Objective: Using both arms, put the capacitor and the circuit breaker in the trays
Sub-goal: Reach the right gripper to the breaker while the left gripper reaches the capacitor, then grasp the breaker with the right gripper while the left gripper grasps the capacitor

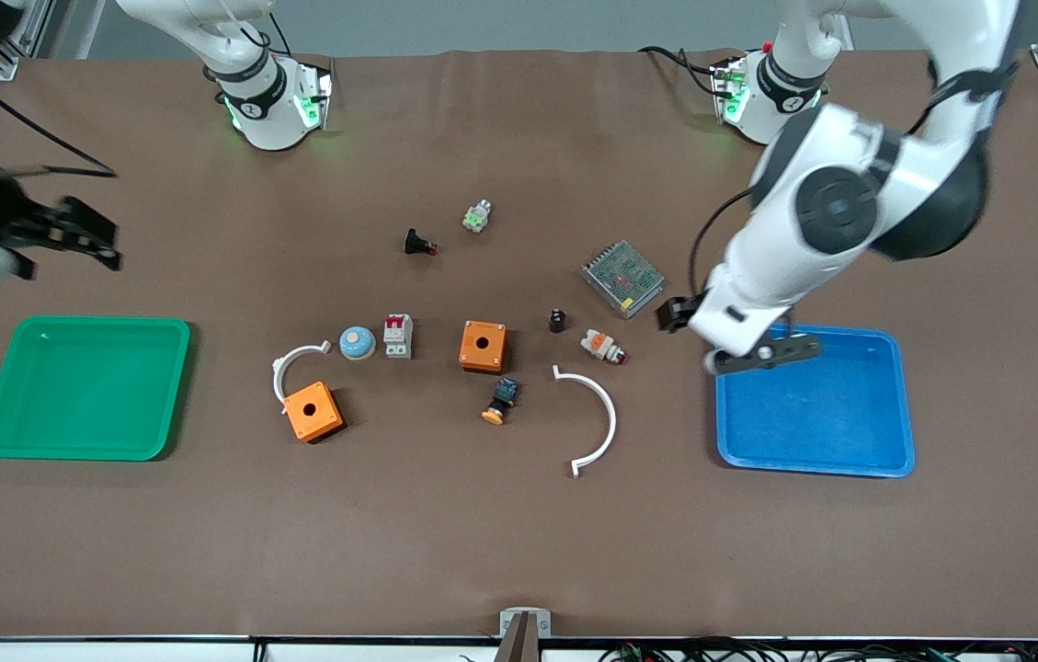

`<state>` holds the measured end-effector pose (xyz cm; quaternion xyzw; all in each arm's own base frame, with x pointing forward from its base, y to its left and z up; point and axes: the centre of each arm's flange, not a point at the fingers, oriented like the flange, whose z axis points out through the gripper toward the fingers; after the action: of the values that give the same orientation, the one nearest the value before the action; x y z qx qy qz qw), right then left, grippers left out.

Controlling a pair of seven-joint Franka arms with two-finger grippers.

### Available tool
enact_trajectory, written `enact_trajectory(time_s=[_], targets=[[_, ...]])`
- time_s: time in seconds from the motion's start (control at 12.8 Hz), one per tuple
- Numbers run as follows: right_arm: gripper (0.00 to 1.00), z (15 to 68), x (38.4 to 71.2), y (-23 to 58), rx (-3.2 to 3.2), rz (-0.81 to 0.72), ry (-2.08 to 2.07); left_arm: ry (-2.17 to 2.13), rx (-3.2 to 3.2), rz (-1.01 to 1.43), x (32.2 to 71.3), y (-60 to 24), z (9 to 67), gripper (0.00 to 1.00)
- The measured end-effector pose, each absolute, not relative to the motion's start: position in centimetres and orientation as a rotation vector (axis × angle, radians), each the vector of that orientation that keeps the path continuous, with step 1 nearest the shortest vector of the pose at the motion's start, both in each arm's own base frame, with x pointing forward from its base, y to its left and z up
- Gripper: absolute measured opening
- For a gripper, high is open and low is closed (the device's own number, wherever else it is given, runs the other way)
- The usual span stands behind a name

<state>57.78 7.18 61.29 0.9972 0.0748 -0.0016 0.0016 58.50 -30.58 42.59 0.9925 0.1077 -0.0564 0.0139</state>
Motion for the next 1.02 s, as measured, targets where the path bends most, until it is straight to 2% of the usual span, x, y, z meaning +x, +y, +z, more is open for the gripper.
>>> enact_trajectory(time_s=[0.23, 0.39, 0.86, 1.02], targets=[[1.0, 54.9, 59.6, 13.0, 3.106, -0.164, 0.38, 0.493, 3.062, -0.207, 57.0, -36.5, 37.0, 1.0], [1.0, 51.5, 60.0, 16.5, 3.085, -0.233, 0.462, 0.588, 3.039, -0.213, 55.4, -39.7, 34.1, 0.96], [1.0, 47.5, 59.2, 23.1, 3.083, -0.26, 0.427, 0.706, 2.964, -0.184, 50.6, -44.2, 25.0, 0.87], [1.0, 44.6, 57.9, 25.7, 3.124, -0.303, 0.305, 0.705, 2.997, -0.17, 49.3, -45.3, 22.6, 0.8]])
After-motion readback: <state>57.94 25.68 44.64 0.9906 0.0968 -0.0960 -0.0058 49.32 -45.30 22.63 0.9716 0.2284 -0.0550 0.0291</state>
